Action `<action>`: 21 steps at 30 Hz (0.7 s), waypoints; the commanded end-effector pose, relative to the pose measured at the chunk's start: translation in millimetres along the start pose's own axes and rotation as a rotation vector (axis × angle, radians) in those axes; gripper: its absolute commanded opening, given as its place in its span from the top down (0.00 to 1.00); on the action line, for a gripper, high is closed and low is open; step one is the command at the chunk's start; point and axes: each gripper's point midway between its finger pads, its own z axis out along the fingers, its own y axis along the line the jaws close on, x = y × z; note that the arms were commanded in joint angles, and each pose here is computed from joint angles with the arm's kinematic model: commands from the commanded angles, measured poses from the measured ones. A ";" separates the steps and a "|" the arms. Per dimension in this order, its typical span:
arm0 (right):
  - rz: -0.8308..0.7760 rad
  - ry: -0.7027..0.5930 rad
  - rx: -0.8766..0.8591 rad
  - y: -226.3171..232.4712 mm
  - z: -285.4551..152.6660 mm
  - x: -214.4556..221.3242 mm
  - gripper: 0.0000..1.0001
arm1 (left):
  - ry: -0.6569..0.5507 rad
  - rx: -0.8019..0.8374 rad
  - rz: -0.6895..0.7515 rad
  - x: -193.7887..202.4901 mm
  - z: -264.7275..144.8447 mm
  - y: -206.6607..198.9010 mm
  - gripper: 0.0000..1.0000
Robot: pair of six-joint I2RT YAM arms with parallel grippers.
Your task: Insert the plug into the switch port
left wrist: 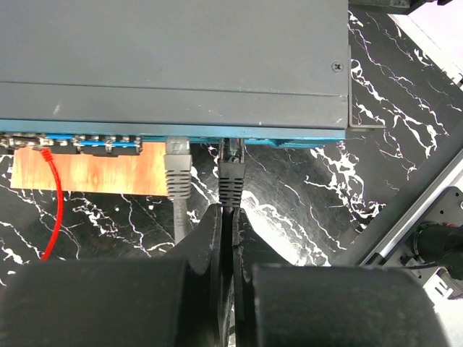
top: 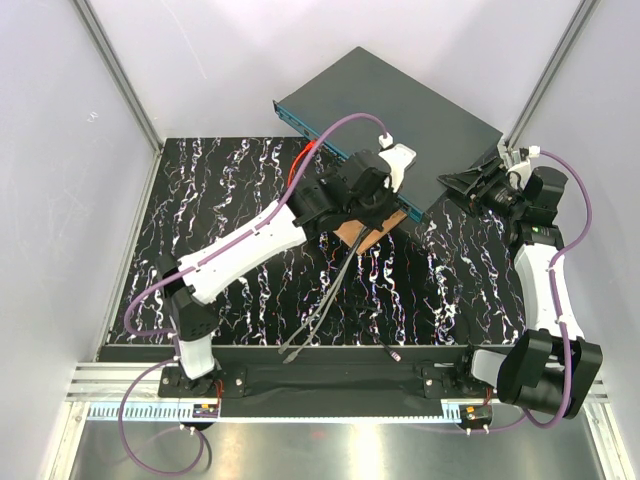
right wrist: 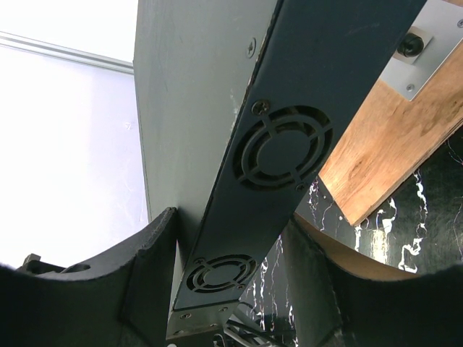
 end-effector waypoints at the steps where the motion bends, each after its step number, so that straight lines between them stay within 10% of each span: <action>1: -0.152 0.006 -0.109 34.5 2.5 4.4 1.00 | -0.199 0.031 -0.049 -58.5 3.3 -13.8 1.00; 21: -0.124 0.033 -0.109 26.8 4.6 29.0 1.00 | -0.332 0.094 -0.037 -97.2 22.6 -24.2 1.00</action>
